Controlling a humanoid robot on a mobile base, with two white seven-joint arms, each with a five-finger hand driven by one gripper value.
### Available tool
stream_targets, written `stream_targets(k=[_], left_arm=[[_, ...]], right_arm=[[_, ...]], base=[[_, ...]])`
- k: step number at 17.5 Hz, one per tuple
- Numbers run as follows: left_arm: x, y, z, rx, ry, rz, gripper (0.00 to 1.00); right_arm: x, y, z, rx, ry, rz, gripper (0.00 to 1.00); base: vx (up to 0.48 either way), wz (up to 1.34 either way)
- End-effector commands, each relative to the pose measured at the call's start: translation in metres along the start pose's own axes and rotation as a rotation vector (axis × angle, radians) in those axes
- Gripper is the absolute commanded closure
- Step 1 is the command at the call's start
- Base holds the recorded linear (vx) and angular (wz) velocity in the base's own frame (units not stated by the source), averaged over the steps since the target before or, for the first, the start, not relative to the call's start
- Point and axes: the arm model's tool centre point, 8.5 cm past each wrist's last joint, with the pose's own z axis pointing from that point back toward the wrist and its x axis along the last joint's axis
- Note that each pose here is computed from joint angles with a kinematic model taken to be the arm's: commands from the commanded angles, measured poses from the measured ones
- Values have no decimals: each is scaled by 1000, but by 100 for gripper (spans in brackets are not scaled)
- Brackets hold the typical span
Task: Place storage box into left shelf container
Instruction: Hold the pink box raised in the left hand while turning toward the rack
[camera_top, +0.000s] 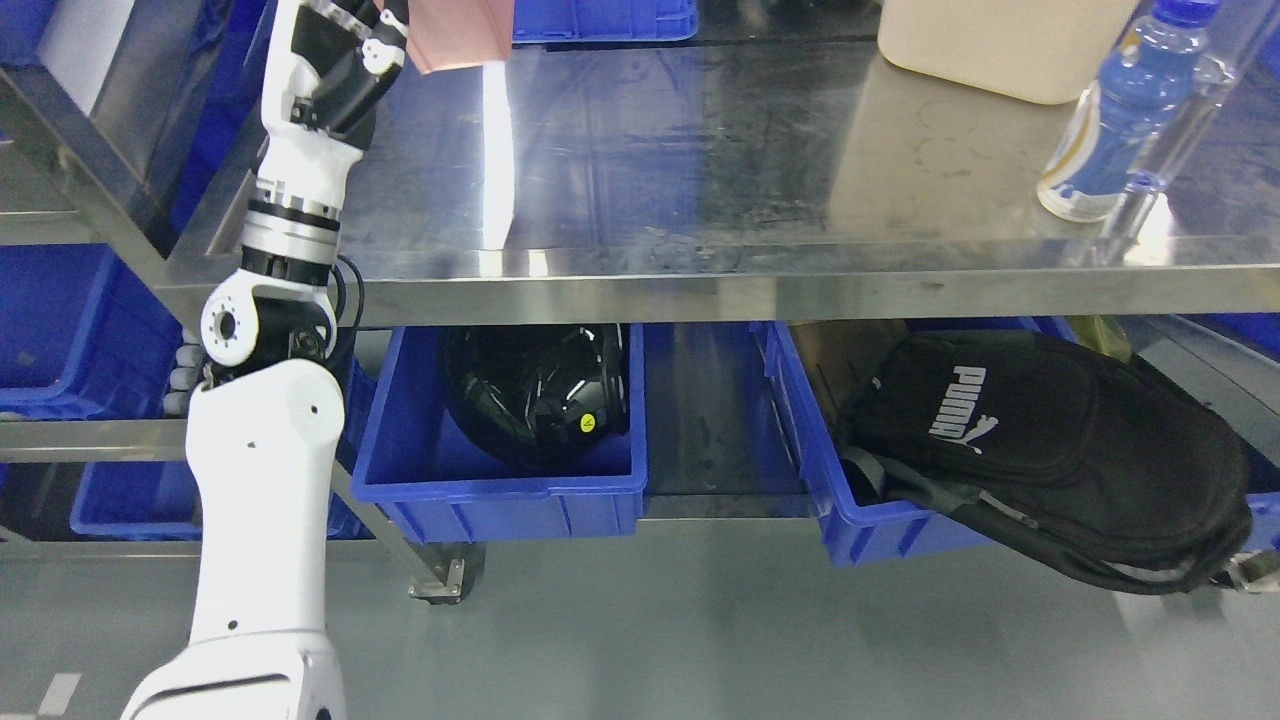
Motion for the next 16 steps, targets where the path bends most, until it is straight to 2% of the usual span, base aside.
stream_targets(k=[1, 4, 7, 16], left_arm=[[25, -87, 22, -226, -122, -11, 100], [24, -96, 22, -250, -127, 2, 99], [8, -102, 40, -237, -90, 64, 99], [-12, -106, 92, -183, -53, 118, 100]], right_arm=[[-2, -11, -1, -18, -5, -3, 0], [-2, -11, -1, -18, -5, -3, 0], [-2, -11, -1, -18, -5, -3, 0], [-2, -11, -1, -18, -5, -3, 0]], base=[[31, 337], [17, 618], [0, 868], [121, 1350]])
